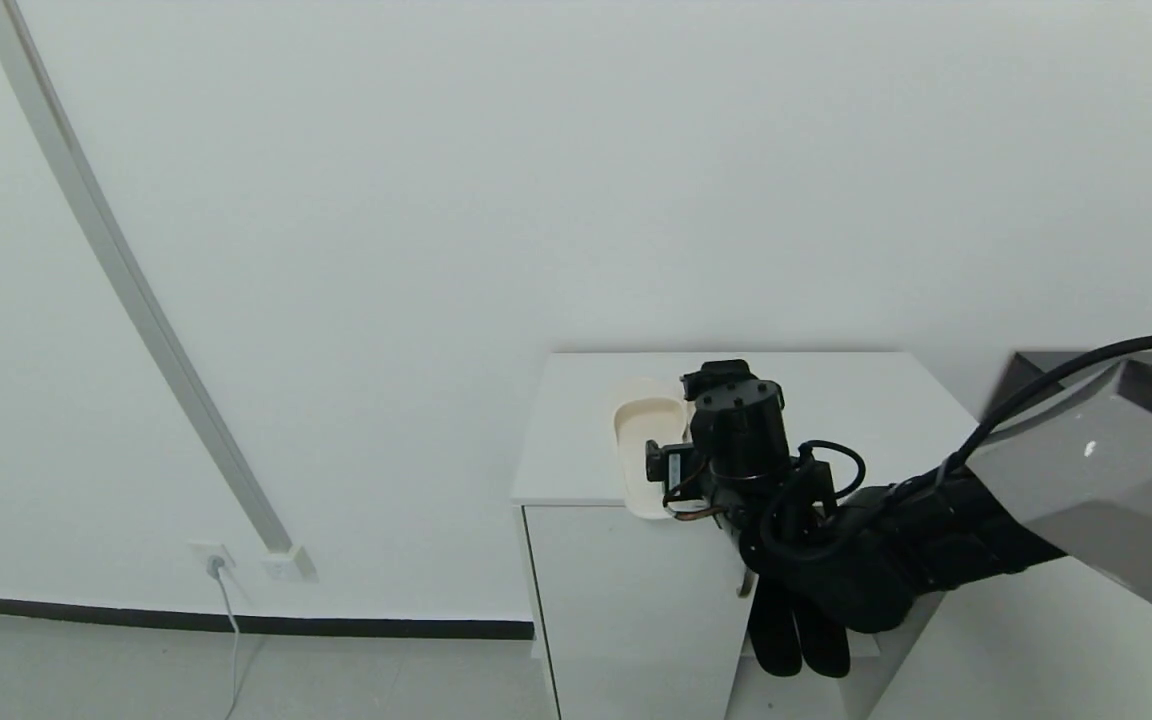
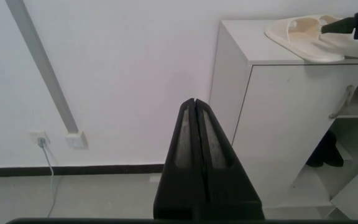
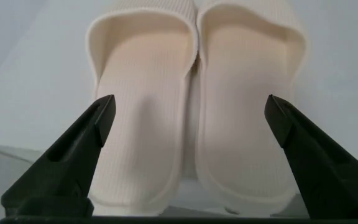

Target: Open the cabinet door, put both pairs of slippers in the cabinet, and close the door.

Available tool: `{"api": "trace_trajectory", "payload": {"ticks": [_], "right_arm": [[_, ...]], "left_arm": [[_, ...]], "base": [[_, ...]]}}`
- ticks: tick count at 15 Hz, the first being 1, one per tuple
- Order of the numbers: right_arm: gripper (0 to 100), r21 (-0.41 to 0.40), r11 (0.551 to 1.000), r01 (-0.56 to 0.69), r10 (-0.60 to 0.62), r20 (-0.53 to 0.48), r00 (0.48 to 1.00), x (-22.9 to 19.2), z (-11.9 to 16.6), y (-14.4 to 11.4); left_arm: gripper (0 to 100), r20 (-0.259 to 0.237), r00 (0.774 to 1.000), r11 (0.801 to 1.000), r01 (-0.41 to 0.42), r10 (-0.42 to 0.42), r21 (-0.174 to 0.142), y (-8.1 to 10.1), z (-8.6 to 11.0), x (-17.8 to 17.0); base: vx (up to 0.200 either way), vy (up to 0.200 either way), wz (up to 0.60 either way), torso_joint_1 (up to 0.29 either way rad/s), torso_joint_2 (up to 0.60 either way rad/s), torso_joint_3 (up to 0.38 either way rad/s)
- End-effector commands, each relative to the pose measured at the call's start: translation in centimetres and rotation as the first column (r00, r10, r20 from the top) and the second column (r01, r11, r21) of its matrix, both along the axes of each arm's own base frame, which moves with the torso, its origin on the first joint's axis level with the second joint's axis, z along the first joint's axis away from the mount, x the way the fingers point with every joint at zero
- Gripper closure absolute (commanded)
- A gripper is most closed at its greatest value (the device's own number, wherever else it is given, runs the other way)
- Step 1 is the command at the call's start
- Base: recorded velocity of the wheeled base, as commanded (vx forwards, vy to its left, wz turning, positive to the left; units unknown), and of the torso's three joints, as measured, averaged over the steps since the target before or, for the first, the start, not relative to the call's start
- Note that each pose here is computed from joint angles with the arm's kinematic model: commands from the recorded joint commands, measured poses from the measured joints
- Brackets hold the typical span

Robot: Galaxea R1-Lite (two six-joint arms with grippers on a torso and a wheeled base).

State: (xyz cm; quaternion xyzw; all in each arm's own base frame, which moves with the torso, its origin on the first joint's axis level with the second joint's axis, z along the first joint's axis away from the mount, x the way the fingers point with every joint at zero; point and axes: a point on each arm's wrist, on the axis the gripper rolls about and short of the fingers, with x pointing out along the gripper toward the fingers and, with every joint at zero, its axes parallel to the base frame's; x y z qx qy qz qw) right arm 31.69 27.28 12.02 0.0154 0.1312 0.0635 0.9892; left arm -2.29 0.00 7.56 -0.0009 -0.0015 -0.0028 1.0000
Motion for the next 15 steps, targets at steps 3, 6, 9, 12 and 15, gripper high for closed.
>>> {"api": "trace_trajectory", "payload": {"ticks": [3, 6, 9, 12, 15], "right_arm": [[0, 0.004, 1.0, -0.008, 0.008, -0.002, 1.0, 2.8, -1.7, 1.0], [0, -0.01, 1.0, -0.015, 0.015, 0.016, 1.0, 5.0, -1.8, 0.9], [0, -0.026, 1.0, -0.013, 0.013, 0.024, 1.0, 7.0, -1.9, 1.1], [0, -0.013, 1.0, -0.013, 0.014, 0.033, 0.999, 8.2, -1.9, 1.1], [0, -0.011, 1.0, -0.008, 0.009, 0.031, 0.999, 9.3, -2.3, 1.0]], "left_arm": [[100, -0.001, 1.0, 1.0, 0.001, -0.001, 0.0, 0.0, 0.0, 0.0], [100, -0.001, 1.0, 1.0, -0.001, 0.001, 0.0, 0.0, 0.0, 0.0], [100, -0.001, 1.0, 1.0, -0.001, 0.001, 0.0, 0.0, 0.0, 0.0], [100, -0.001, 1.0, 1.0, -0.001, 0.001, 0.0, 0.0, 0.0, 0.0], [100, -0.001, 1.0, 1.0, -0.001, 0.001, 0.0, 0.0, 0.0, 0.0]], "base": [[0.0, 0.0, 0.0, 0.0, 0.0, 0.0], [0.0, 0.0, 0.0, 0.0, 0.0, 0.0], [0.0, 0.0, 0.0, 0.0, 0.0, 0.0], [0.0, 0.0, 0.0, 0.0, 0.0, 0.0], [0.0, 0.0, 0.0, 0.0, 0.0, 0.0]]}}
